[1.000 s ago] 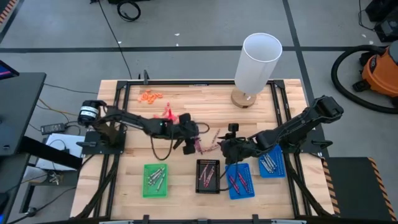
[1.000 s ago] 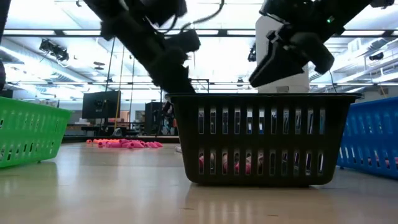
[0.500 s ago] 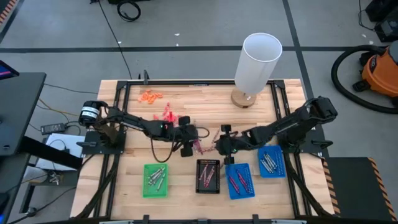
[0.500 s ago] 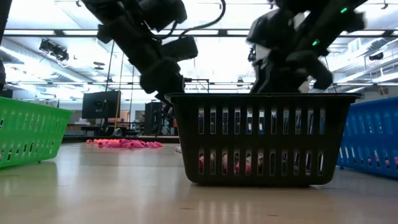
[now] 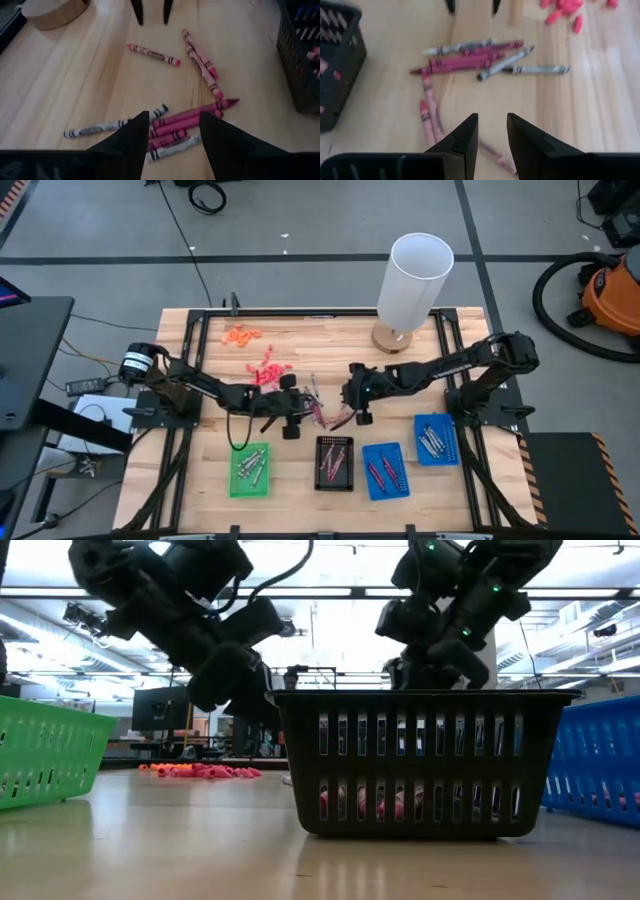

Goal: Sort crayons
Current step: Put the pink crayon into the black bin

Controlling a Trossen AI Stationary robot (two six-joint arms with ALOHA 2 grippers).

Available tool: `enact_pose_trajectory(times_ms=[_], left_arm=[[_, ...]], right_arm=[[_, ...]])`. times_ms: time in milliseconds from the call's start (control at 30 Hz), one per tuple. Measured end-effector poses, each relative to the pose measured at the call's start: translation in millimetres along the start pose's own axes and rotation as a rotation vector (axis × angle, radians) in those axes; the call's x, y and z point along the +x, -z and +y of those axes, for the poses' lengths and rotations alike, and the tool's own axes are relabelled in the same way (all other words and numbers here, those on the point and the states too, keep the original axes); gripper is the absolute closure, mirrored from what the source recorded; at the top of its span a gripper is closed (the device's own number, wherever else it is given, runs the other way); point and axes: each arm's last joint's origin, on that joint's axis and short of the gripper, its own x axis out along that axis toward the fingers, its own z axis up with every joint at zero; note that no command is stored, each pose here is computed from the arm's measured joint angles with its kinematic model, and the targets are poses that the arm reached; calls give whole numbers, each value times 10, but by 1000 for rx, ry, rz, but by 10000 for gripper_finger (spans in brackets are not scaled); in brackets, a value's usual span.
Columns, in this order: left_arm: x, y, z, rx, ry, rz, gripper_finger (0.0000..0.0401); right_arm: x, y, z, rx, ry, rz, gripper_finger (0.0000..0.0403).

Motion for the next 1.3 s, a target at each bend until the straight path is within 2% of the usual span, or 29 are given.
enact_pose_trajectory(times_ms=[167, 400, 600, 700, 933, 1100, 1300], left_arm=[[-1, 19, 9, -4, -3, -10, 216], [-1, -3, 12, -2, -4, -32, 216], [-1, -4, 12, -2, -4, -33, 216], [-1, -2, 12, -2, -4, -31, 216], [-27, 1, 1, 7, 1, -16, 216], [-102, -25, 1, 13, 8, -7, 216], [-158, -50, 3, 13, 13, -3, 216]], right_arm=[[58, -85, -63, -34, -33, -12, 292], [344, -170, -132, -116, -96, 189, 292], [349, -147, -161, -242, -156, 342, 292], [339, -141, -199, -283, -152, 360, 295], [393, -95, -362, -228, -232, 315, 303], [512, 5, -409, -190, -293, 334, 305], [610, 75, -430, -175, -302, 368, 308]])
